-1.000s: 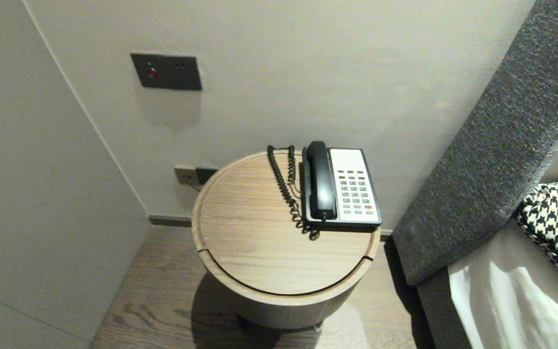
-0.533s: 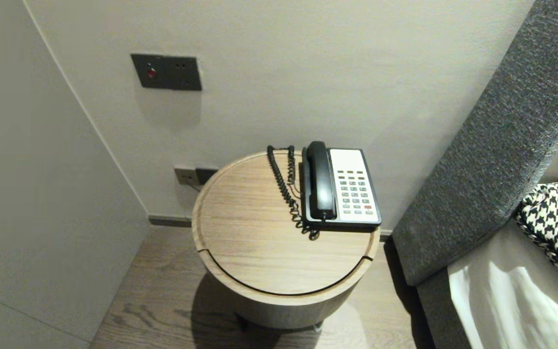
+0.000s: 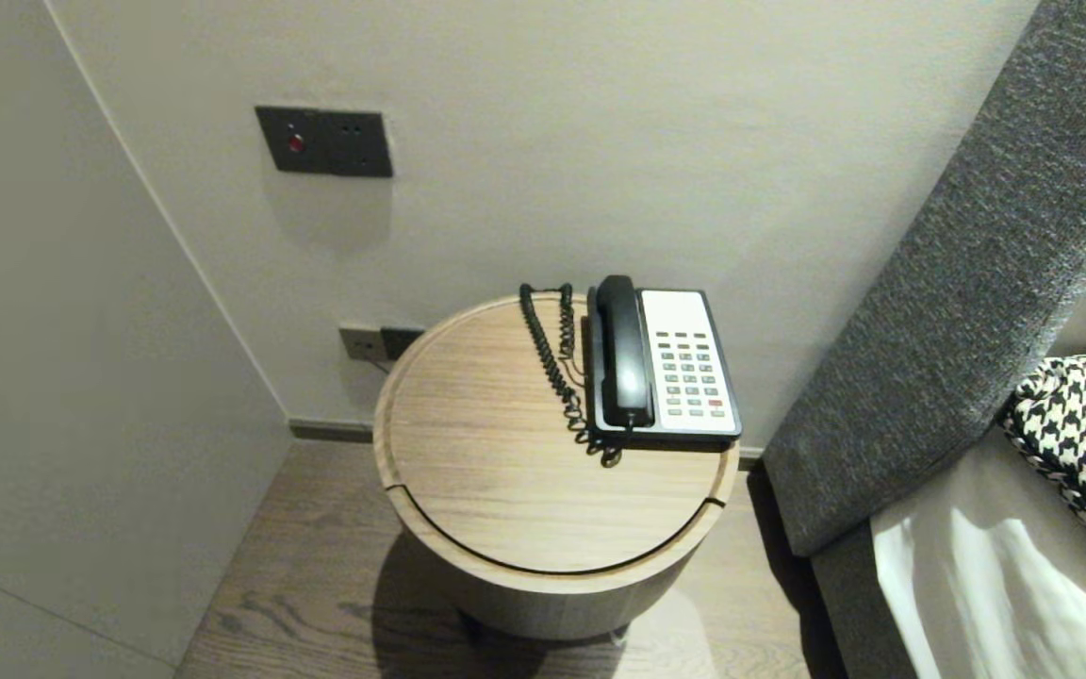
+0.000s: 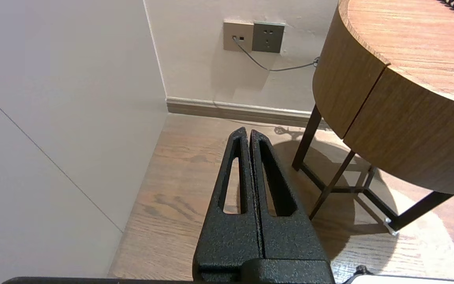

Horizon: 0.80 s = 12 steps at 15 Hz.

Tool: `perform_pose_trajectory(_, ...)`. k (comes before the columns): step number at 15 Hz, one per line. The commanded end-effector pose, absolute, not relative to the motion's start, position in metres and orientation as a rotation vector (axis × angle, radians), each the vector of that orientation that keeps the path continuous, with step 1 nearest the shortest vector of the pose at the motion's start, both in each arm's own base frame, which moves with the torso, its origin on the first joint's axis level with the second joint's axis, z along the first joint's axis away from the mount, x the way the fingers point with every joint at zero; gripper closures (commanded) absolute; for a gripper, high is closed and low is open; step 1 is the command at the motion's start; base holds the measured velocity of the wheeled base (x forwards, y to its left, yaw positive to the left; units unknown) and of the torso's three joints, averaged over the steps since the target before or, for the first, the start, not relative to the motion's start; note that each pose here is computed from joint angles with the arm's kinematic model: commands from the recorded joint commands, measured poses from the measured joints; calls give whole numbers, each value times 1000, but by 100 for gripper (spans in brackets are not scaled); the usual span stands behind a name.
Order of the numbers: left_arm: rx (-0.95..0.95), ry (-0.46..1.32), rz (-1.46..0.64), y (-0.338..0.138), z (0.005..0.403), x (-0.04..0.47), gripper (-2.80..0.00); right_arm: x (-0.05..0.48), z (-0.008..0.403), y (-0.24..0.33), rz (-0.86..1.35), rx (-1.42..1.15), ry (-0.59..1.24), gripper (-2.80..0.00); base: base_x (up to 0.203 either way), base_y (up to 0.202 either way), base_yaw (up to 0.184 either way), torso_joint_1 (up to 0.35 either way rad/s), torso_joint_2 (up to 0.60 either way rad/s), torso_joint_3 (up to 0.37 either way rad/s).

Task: Open the nightstand drawer

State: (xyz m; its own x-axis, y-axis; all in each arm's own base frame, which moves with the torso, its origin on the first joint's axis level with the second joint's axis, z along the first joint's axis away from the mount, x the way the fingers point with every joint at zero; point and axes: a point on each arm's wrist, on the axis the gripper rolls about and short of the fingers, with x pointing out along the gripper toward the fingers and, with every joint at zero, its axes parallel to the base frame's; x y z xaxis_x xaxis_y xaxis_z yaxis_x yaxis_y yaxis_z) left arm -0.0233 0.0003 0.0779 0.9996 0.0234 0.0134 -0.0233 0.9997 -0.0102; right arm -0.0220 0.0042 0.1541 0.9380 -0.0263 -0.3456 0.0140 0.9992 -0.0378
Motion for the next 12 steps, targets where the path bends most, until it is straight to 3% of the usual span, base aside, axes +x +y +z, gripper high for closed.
perform_pose_trajectory(1, -11, -15, 24, 0, 78, -23, 0, -18, 127, 4, -9, -51, 316, 0, 0, 0, 0, 0, 0, 0)
perform_pose_trajectory(5, -11, -15, 24, 0, 78, -23, 0, -5, 87, 2, 17, -90, 268, 0, 0, 0, 0, 0, 0, 0)
perform_pose_trajectory(10, -11, -15, 24, 0, 78, -23, 0, -24, 82, 2, 60, -106, 41, 0, 0, 0, 0, 0, 0, 0)
perform_pose_trajectory(12, -11, -15, 24, 0, 78, -23, 0, -25, 76, 0, 19, -68, 36, 0, 0, 0, 0, 0, 0, 0)
